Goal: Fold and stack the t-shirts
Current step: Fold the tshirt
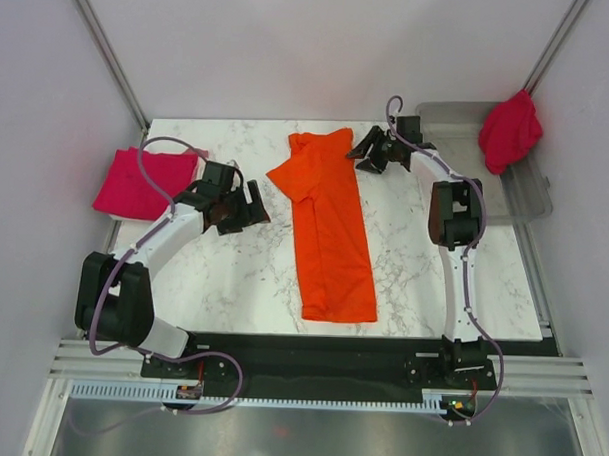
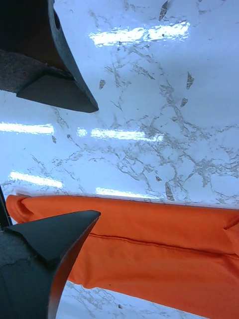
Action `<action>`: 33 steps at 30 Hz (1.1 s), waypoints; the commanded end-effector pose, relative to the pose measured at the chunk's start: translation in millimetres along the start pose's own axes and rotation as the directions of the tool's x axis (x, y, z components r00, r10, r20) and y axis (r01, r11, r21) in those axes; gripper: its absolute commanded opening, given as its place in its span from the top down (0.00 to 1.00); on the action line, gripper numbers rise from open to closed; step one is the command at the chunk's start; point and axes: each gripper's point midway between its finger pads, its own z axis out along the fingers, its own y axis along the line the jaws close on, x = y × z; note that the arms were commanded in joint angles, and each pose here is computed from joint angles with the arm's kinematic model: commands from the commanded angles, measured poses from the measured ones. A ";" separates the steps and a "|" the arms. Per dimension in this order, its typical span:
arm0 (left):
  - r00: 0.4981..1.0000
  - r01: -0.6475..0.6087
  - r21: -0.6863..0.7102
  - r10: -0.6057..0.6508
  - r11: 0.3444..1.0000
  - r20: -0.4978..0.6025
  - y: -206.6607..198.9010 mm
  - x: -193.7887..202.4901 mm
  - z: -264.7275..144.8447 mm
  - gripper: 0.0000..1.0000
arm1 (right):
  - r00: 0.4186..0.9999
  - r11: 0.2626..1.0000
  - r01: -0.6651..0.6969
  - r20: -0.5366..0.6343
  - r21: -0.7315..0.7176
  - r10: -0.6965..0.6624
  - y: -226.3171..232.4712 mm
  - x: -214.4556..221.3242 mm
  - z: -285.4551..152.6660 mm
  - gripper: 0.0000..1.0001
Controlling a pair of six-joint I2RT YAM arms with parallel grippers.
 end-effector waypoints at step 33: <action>0.956 0.020 0.305 0.071 0.952 -0.285 -76.2 199.6 -8.8 0.36 | 0.968 0.897 0.250 -0.067 0.366 -0.242 -26.2 183.3 -166.7 0.35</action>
